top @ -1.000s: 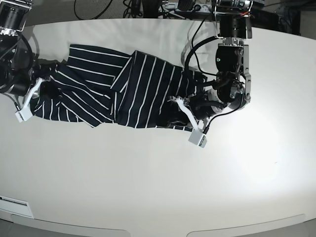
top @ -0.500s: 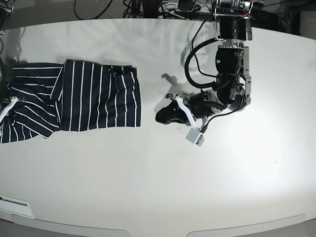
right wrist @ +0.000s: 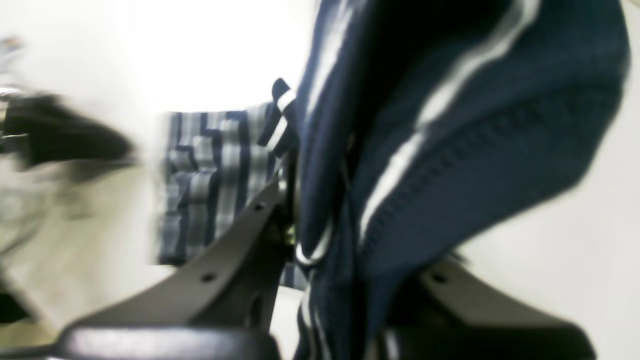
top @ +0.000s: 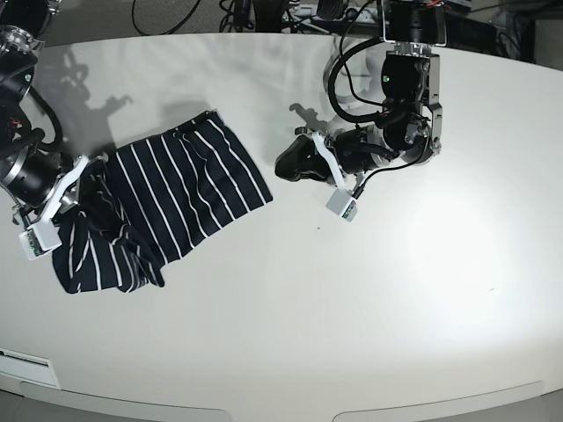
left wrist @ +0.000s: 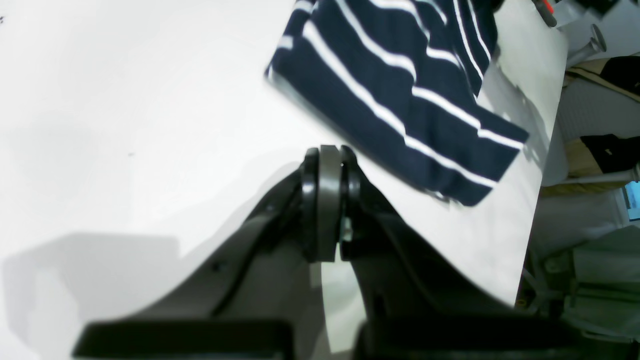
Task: Fold the T-shirt properly
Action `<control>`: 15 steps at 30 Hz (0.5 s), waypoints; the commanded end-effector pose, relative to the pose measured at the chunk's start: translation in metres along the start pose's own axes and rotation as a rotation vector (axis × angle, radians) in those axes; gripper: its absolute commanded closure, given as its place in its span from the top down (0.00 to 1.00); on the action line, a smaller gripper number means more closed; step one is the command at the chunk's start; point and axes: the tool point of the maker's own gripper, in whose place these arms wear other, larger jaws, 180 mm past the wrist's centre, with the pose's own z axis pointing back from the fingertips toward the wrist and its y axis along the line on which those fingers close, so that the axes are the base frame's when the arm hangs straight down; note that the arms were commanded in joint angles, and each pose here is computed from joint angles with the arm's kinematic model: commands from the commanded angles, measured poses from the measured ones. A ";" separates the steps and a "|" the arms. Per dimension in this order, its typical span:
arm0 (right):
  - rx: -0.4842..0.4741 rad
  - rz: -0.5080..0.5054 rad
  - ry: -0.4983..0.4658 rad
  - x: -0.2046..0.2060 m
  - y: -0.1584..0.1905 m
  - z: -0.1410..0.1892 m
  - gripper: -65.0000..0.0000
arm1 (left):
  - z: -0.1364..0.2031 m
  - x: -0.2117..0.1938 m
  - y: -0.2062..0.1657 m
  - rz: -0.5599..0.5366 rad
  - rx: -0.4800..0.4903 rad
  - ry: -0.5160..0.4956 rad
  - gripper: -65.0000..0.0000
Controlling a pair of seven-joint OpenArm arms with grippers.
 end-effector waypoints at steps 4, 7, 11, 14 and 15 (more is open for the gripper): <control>0.157 -0.003 -0.068 0.011 0.034 -0.003 0.00 | 0.002 0.018 -0.006 -0.030 -0.025 -0.055 0.00; 0.272 -0.013 -0.102 0.014 0.057 -0.001 0.00 | 0.002 0.020 -0.006 -0.029 -0.026 -0.066 0.00; 0.375 -0.007 -0.134 0.015 0.078 0.000 0.00 | 0.002 0.023 -0.006 -0.029 -0.026 -0.081 0.00; 0.389 -0.002 -0.152 0.014 0.083 -0.002 0.00 | 0.002 0.023 -0.007 -0.029 -0.026 -0.082 0.00; 0.393 -0.002 -0.155 0.013 0.085 -0.002 0.00 | 0.002 0.023 -0.007 -0.029 -0.027 -0.082 0.00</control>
